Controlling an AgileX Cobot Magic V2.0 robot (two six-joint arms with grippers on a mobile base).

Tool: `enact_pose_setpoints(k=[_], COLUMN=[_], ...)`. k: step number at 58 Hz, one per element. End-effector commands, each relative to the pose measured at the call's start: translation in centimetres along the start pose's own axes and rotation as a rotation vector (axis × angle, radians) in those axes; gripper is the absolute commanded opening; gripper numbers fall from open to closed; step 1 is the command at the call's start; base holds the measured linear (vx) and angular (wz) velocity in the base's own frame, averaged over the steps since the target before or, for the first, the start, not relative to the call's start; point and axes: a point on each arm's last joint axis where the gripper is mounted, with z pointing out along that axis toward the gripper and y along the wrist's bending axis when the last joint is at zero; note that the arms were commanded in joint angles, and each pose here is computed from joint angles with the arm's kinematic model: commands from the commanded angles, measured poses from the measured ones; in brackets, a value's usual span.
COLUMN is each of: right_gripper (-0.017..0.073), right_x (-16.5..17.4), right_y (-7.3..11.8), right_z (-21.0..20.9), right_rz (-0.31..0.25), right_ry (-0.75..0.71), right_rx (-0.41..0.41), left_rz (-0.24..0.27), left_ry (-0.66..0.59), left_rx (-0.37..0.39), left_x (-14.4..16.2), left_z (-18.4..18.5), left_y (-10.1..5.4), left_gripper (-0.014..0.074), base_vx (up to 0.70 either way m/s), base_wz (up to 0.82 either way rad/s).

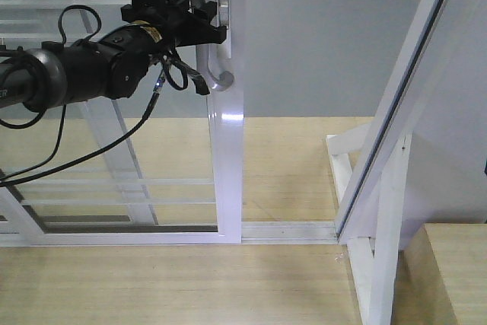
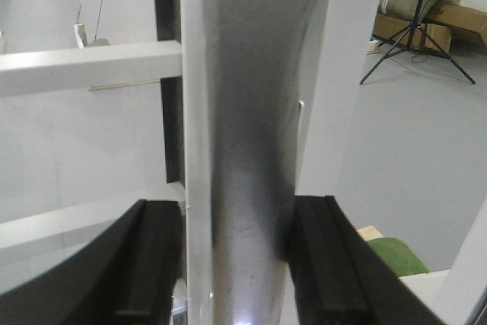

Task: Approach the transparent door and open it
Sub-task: 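Push the handle with the left gripper, sliding the door further open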

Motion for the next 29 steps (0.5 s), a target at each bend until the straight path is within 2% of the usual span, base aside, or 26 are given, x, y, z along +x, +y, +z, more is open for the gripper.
enact_pose_setpoints(k=[1, 9, 15, 29], right_gripper=[0.0302, 0.0302, 0.0302, 0.0302], right_x=[-1.7, -1.7, -1.7, -1.7], right_y=[-0.2, -0.2, -0.2, -0.2], right_z=[-0.5, -0.5, -0.5, -0.5], right_rz=[-0.021, -0.021, -0.021, -0.021], right_ry=[-0.11, -0.11, -0.11, -0.11], right_rx=[0.009, 0.009, 0.009, 0.009], left_rz=[-0.076, -0.074, -0.076, -0.089], left_ry=[-0.155, -0.125, -0.089, -0.027], left_rx=[-0.062, -0.062, -0.075, -0.139], left_x=[-4.3, -4.3, -4.5, -5.4], left_z=[-1.1, -1.3, -1.6, -3.1], left_y=[2.0, 2.0, 2.5, 5.3], left_gripper=[0.0409, 0.0409, 0.0409, 0.0409], base_vx=[0.0, 0.0, 0.0, 0.0], base_wz=[0.0, 0.0, 0.0, 0.0])
